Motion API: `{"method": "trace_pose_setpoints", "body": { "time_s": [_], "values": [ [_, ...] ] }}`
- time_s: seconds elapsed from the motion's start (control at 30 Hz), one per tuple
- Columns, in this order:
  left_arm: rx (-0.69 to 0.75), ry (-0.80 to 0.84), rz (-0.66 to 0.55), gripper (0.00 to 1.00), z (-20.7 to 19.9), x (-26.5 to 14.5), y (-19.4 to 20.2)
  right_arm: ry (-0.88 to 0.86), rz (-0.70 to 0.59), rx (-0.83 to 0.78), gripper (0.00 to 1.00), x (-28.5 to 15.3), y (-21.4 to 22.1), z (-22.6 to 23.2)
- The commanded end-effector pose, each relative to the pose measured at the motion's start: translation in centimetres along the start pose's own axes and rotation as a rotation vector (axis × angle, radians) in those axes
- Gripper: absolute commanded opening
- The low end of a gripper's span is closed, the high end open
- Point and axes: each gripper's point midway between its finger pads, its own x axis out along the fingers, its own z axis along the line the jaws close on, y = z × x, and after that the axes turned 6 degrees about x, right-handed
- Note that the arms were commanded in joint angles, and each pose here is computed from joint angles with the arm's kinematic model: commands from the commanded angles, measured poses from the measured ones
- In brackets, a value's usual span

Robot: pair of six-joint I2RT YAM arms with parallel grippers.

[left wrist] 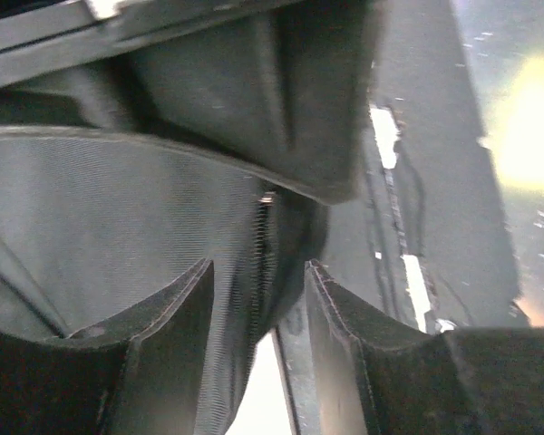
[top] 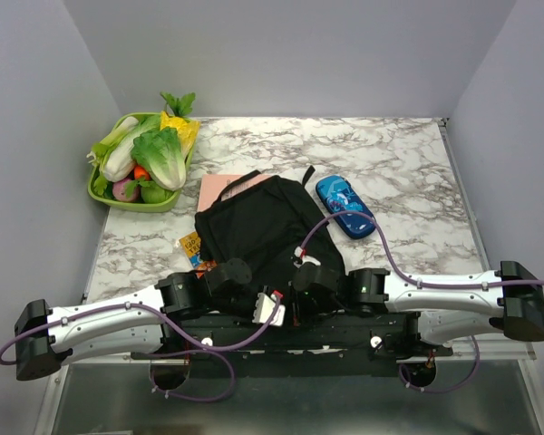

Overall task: Pack the student bag
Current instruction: Unzip the student bag at the center of the board.

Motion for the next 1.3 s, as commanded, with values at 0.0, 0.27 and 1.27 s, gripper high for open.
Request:
{"method": "trace_pose_setpoints", "body": {
  "time_s": [0.0, 0.27, 1.27],
  "values": [
    [-0.031, -0.252, -0.055, 0.50, 4.6, 0.2, -1.3, -0.031, 0.037, 0.008, 0.01, 0.0, 0.5, 0.5],
    [-0.007, -0.070, -0.097, 0.24, 1.3, 0.7, -2.0, -0.043, 0.019, 0.026, 0.01, -0.2, 0.0, 0.6],
    [0.418, 0.158, 0.048, 0.00, -2.8, -5.1, 0.1, 0.271, -0.078, 0.223, 0.00, -5.7, -5.8, -11.4]
  ]
}}
